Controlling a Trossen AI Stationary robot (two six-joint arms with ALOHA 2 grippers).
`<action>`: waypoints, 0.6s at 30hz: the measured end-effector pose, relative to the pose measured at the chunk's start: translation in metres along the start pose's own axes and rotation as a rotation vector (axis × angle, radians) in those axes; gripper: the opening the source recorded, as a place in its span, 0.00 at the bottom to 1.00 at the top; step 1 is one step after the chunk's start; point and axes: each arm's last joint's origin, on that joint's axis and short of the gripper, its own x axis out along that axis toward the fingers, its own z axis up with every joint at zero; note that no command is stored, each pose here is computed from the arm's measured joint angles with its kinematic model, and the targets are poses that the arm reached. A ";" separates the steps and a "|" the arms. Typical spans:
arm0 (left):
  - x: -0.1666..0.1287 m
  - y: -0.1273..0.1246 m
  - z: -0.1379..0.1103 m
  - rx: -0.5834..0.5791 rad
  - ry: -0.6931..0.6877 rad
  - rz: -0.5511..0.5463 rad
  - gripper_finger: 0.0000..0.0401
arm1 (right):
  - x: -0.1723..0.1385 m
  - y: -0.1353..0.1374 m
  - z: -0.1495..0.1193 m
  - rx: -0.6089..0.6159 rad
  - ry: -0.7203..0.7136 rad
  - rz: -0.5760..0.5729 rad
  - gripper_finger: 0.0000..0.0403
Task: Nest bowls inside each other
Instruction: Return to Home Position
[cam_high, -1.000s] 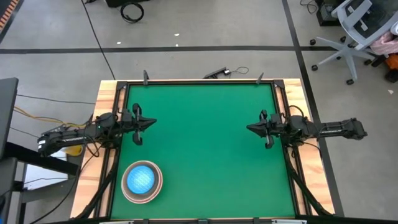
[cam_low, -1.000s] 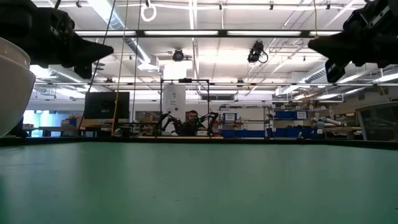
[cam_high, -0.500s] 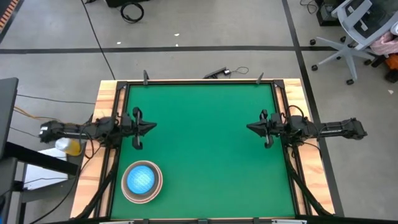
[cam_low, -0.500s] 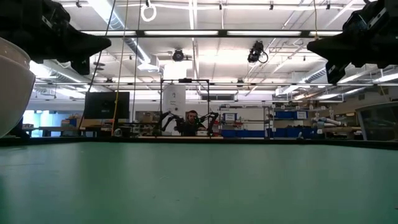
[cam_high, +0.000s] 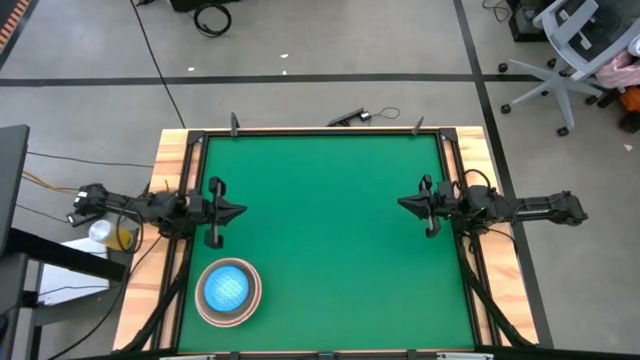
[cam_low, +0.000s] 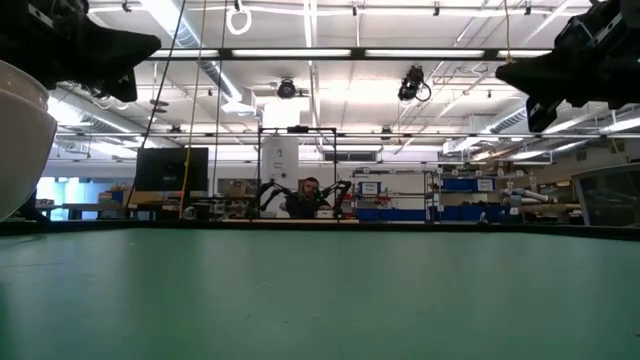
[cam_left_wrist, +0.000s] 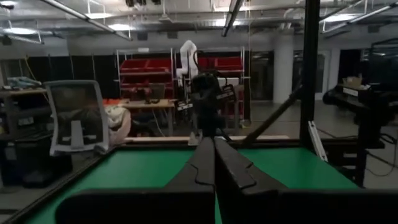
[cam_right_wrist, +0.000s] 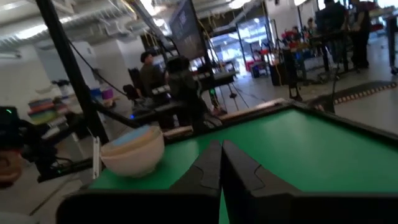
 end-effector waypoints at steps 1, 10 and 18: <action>-0.001 0.001 0.000 0.009 0.001 0.002 0.00 | -0.001 0.000 0.001 -0.001 -0.014 0.007 0.03; -0.002 0.006 -0.004 -0.003 0.028 -0.036 0.00 | -0.008 0.000 0.003 0.019 -0.036 0.030 0.04; -0.002 0.016 -0.002 -0.047 0.153 -0.015 0.00 | -0.009 0.001 0.009 0.055 -0.024 -0.012 0.03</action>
